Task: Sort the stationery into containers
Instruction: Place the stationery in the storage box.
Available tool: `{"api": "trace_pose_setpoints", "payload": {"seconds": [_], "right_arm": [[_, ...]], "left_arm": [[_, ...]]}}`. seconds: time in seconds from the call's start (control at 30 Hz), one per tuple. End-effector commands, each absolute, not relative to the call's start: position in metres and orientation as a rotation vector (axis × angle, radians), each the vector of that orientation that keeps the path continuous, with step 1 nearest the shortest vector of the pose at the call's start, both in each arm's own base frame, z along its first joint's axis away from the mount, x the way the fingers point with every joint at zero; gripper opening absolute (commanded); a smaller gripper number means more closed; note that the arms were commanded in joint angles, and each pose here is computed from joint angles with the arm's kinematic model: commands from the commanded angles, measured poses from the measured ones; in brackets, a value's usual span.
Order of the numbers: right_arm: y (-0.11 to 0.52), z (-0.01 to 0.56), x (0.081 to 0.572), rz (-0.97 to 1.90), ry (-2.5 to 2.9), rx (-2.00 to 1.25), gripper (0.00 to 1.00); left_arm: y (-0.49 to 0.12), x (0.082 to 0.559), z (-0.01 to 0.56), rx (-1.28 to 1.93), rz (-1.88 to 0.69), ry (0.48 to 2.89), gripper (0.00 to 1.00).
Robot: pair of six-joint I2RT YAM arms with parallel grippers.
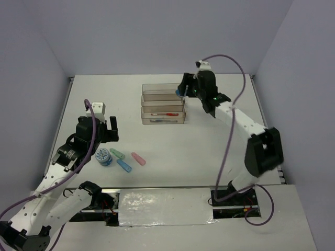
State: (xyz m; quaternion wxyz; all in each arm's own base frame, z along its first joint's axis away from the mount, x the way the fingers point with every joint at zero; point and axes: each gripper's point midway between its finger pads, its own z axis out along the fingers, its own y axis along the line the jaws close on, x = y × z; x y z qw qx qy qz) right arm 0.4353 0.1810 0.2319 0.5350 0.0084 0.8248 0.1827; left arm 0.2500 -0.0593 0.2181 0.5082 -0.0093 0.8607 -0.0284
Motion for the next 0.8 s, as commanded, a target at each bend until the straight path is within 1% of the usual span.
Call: {"api": "trace_pose_setpoints", "payload": {"seconds": [0.0, 0.07, 0.13, 0.17, 0.27, 0.43, 0.53, 0.6, 0.77], "right_arm": [[0.209, 0.252, 0.495, 0.417, 1.842, -0.048, 0.0], [0.223, 0.255, 0.525, 0.412, 1.832, -0.077, 0.0], [0.231, 0.246, 0.539, 0.409, 1.878, -0.097, 0.0], [0.239, 0.247, 0.554, 0.403, 1.873, -0.117, 0.0], [0.247, 0.235, 0.57, 0.375, 1.9, -0.142, 0.0], [0.248, 0.217, 0.588, 0.307, 1.926, -0.174, 0.0], [0.248, 0.2, 0.59, 0.288, 1.958, -0.189, 0.0], [0.248, 0.193, 0.592, 0.28, 1.969, -0.192, 0.03], [0.251, 0.175, 0.598, 0.273, 2.004, -0.217, 0.04]], "left_arm": [[-0.042, 0.254, 0.226, -0.129, 0.015, 2.029, 0.99], [-0.041, 0.253, 0.226, -0.134, 0.02, 2.027, 0.99], [-0.045, 0.254, 0.225, -0.112, -0.002, 2.027, 0.99], [-0.049, 0.254, 0.224, -0.095, -0.017, 2.033, 0.99], [-0.054, 0.255, 0.222, -0.068, -0.039, 2.048, 0.99], [-0.063, 0.256, 0.221, -0.025, -0.084, 2.053, 0.99], [-0.062, 0.255, 0.222, -0.031, -0.078, 2.048, 0.99], [-0.06, 0.254, 0.223, -0.036, -0.071, 2.044, 0.99], [-0.061, 0.255, 0.222, -0.032, -0.073, 2.045, 0.99]]}}
